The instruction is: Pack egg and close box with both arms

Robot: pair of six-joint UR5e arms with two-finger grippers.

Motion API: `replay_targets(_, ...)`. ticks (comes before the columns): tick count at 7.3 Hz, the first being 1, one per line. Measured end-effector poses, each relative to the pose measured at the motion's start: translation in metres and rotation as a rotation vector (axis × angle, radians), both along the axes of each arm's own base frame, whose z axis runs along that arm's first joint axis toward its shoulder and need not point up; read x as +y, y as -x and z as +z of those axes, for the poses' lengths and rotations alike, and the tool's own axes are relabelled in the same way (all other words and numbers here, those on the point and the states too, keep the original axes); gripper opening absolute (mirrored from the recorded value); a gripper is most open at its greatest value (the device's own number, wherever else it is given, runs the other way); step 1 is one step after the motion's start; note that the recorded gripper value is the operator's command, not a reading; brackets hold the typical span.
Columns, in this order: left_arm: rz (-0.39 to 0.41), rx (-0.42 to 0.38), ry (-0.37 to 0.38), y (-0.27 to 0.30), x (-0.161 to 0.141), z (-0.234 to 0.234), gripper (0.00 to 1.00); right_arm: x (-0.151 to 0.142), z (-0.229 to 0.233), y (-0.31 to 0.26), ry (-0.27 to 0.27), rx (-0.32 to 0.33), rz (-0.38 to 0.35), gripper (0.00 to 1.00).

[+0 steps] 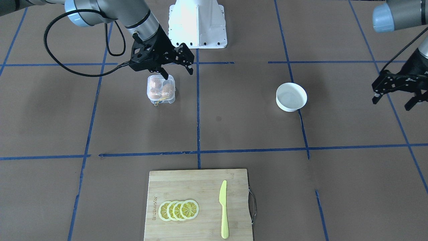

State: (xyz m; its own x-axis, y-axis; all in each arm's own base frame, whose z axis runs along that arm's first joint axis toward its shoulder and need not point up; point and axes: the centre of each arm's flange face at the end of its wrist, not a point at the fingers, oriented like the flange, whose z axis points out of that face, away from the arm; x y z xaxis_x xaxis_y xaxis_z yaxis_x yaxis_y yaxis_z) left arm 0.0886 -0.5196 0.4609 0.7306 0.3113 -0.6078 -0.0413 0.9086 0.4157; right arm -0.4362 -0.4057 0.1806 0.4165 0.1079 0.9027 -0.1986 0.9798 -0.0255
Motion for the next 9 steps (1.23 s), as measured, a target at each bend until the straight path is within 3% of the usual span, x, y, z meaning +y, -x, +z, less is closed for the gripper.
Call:
replay_targets(2,0.038,-0.076,-0.033,0.051,-0.002,0.045,1.0,-0.048,0.024,-0.051,-0.077,0.178,-0.025,1.0)
replay_targets(4,0.066,-0.116,-0.023,0.076,0.005,0.073,1.0,-0.102,0.066,-0.142,-0.165,0.343,-0.133,1.0)
replay_targets(6,0.117,-0.169,-0.011,0.116,0.011,0.094,1.0,-0.128,0.138,-0.245,-0.221,0.395,-0.249,1.0)
replay_targets(9,0.174,-0.152,-0.016,0.152,0.021,0.119,1.0,-0.117,0.263,-0.384,-0.275,0.399,-0.362,1.0)
